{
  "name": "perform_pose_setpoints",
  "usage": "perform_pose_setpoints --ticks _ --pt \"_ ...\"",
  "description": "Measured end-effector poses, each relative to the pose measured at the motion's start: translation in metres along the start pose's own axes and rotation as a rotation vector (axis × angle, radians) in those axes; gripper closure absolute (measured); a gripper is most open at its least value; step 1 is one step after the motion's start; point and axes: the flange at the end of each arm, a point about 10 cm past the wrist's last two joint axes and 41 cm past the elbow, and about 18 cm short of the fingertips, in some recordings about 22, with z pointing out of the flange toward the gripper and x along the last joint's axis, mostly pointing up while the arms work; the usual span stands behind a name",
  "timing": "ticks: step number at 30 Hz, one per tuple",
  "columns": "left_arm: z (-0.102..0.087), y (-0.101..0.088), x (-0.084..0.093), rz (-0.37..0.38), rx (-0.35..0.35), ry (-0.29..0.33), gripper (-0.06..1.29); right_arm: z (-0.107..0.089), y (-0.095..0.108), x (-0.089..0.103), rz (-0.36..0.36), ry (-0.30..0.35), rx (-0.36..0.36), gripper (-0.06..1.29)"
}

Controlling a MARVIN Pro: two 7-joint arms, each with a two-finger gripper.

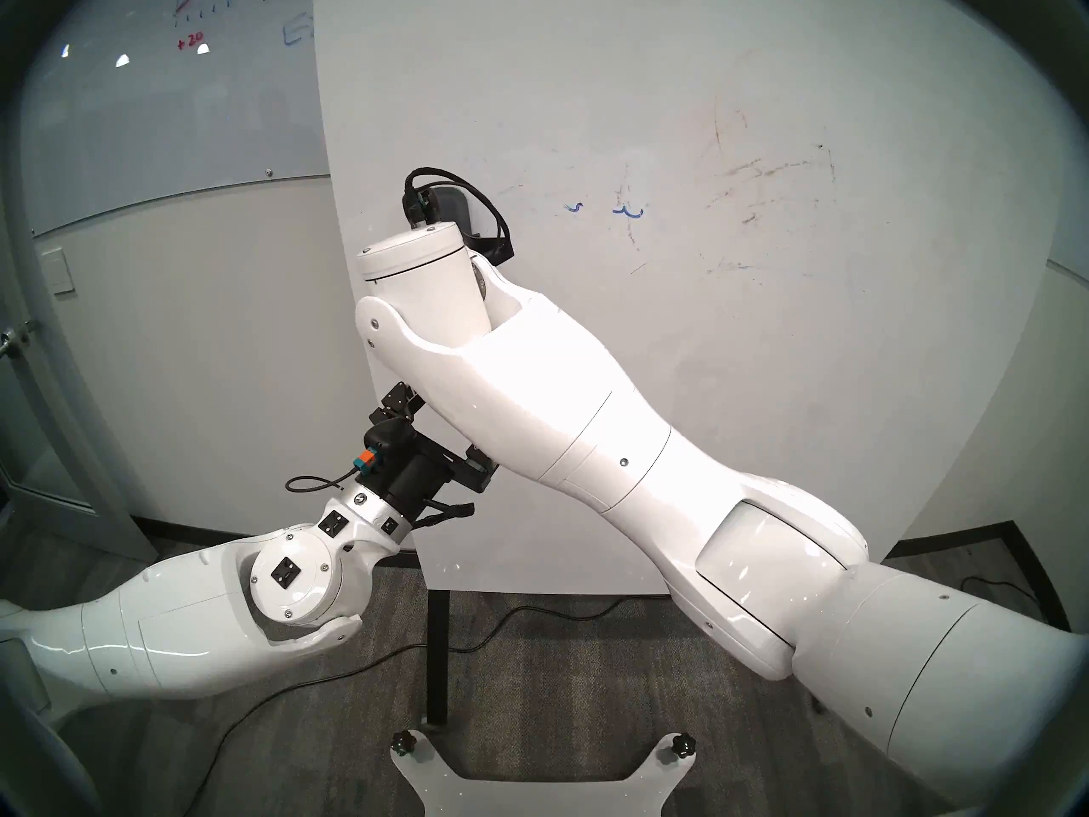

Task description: Erase all marks on the whiteboard with the eraser

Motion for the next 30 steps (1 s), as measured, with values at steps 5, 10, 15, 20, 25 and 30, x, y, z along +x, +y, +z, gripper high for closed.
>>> perform_pose_setpoints --ticks 5,10,15,20,25,30 --pt "0.0 0.0 0.0 0.0 0.0 0.0 0.0 0.0 0.001 0.004 0.005 -0.003 0.008 0.7" --pt "0.0 0.0 0.0 0.0 0.0 0.0 0.0 0.0 0.002 0.008 0.01 -0.007 0.016 0.7" --pt "0.0 0.0 0.0 0.0 0.0 -0.001 0.0 0.0 0.003 0.01 0.012 -0.009 0.022 0.7" --pt "0.0 0.0 0.0 0.0 0.0 0.0 0.0 0.0 0.004 0.013 0.014 -0.011 0.029 0.7" --pt "0.0 0.0 0.0 0.0 0.0 0.0 0.0 0.0 0.006 0.015 0.016 -0.01 0.035 0.7" --pt "0.0 0.0 0.0 0.0 0.0 -0.001 0.0 -0.001 0.008 0.018 0.024 -0.011 0.043 0.7"
